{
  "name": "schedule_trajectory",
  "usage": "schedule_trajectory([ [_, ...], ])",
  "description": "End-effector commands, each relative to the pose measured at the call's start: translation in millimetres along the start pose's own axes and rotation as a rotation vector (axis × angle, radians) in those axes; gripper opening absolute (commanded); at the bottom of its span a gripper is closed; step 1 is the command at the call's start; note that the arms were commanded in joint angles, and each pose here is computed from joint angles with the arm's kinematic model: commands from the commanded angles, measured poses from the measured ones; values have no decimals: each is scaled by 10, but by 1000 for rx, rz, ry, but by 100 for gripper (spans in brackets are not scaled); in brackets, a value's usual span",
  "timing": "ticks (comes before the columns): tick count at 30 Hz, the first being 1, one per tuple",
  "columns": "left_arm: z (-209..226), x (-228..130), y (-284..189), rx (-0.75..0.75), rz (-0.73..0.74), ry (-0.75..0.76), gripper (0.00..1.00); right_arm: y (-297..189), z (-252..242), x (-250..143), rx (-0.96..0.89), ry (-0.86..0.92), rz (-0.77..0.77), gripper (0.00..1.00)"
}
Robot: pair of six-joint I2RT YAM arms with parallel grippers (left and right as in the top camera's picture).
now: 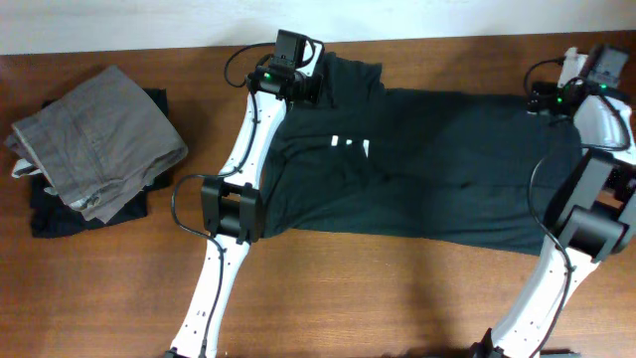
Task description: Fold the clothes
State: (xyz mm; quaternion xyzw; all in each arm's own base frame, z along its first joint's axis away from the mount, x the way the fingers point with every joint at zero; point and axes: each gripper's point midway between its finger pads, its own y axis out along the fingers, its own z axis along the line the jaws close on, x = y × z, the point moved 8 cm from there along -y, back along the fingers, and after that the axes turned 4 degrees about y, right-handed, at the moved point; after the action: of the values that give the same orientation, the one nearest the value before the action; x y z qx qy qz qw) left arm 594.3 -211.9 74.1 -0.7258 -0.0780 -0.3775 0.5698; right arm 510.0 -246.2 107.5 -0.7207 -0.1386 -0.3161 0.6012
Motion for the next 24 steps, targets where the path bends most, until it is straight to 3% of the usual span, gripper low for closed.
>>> schedule_trajectory([
  [1,-48,89,-102,-8,-17,12,16,67,-107,-15,-59,-5,-10,88],
  [17,-15,124,-104,18,-38,14,17,410,-373,-351,-85,49,50,88],
  [19,-15,124,-104,17,-38,14,17,412,-364,-347,-83,48,48,82],
  [22,-15,125,-104,17,-38,14,16,414,-338,-344,-61,48,45,60],
  [24,-15,126,-104,17,-39,15,13,414,-332,-349,-53,65,47,54],
])
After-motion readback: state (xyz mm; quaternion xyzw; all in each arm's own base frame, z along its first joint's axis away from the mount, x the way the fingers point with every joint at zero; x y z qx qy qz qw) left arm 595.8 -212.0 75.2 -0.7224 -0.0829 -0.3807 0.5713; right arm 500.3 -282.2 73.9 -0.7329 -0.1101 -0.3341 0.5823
